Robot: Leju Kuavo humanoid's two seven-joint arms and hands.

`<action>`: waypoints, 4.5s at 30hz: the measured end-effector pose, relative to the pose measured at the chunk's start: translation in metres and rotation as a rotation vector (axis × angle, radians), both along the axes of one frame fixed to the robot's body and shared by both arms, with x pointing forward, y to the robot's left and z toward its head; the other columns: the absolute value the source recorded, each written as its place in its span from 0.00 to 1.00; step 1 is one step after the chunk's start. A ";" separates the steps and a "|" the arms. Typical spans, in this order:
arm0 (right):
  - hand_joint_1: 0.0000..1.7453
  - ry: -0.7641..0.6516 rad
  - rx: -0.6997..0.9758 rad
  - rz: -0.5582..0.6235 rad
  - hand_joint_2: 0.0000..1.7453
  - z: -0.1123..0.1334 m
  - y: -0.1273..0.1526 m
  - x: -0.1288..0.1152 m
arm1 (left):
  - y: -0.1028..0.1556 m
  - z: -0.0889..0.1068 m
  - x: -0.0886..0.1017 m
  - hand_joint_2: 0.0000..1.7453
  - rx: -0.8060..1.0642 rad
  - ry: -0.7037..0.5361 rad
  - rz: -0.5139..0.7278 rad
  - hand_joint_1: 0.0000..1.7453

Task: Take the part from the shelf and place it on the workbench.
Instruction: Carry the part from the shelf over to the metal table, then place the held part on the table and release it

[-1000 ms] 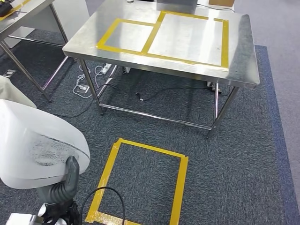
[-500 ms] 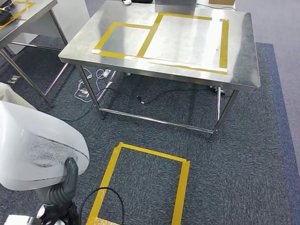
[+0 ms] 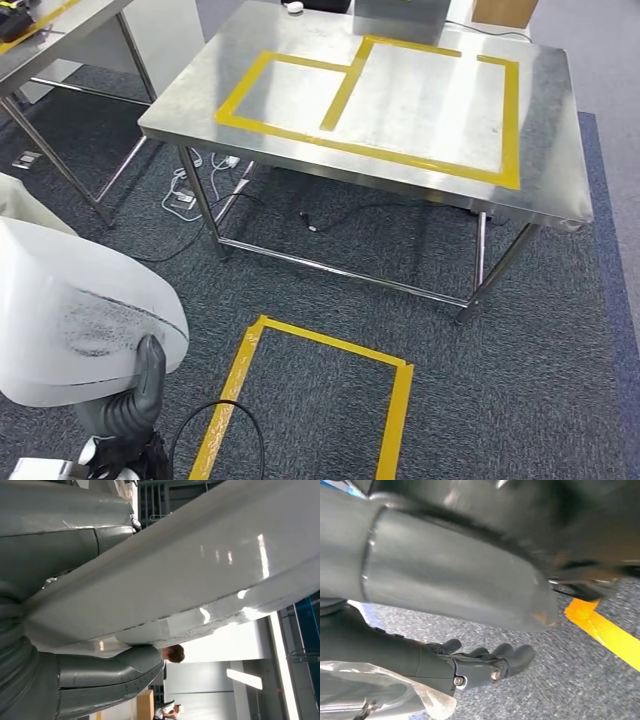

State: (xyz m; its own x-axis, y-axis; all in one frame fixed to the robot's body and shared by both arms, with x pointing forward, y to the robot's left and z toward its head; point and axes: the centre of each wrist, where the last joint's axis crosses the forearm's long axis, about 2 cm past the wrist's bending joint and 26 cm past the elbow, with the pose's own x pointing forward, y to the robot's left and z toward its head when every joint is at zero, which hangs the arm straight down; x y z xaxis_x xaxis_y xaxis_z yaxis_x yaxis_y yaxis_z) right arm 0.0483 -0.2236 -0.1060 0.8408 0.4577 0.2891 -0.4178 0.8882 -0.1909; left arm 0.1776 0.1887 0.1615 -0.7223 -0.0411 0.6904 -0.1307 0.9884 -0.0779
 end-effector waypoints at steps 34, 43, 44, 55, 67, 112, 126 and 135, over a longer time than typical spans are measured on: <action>0.00 0.029 0.009 0.015 0.00 -0.002 -0.006 -0.005 | -0.001 0.000 0.000 1.00 -0.010 0.003 -0.019 1.00; 0.00 0.029 0.011 0.020 0.00 -0.002 -0.009 -0.007 | -0.001 0.000 0.001 1.00 -0.007 -0.001 -0.022 1.00; 0.00 0.029 0.012 0.020 0.00 -0.002 -0.009 -0.007 | -0.001 0.000 0.001 1.00 -0.007 -0.001 -0.022 1.00; 0.00 0.034 0.023 0.021 0.00 -0.002 -0.009 -0.008 | 0.000 -0.002 0.000 1.00 -0.006 0.007 -0.024 1.00; 0.00 0.041 0.071 0.009 0.00 -0.002 -0.009 -0.007 | -0.001 0.000 0.001 1.00 -0.008 -0.002 -0.031 1.00; 0.00 0.058 0.123 -0.047 0.00 -0.002 -0.010 -0.003 | 0.022 -0.014 0.007 1.00 0.522 -0.054 0.189 1.00; 0.00 0.064 0.129 -0.021 0.00 -0.002 -0.009 -0.002 | 0.047 -0.007 0.029 1.00 0.739 -0.079 0.313 1.00; 0.00 0.066 0.138 0.016 0.00 -0.001 -0.007 0.007 | 0.107 0.001 0.089 1.00 0.961 0.012 0.483 1.00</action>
State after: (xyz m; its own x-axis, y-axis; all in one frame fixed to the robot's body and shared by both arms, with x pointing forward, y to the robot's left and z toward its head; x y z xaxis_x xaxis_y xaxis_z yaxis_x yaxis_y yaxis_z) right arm 0.0550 -0.2307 -0.1066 0.8528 0.4313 0.2946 -0.4401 0.8971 -0.0395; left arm 0.2665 0.2954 0.1627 -0.4775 -0.8498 0.2235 -0.5197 0.4782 0.7079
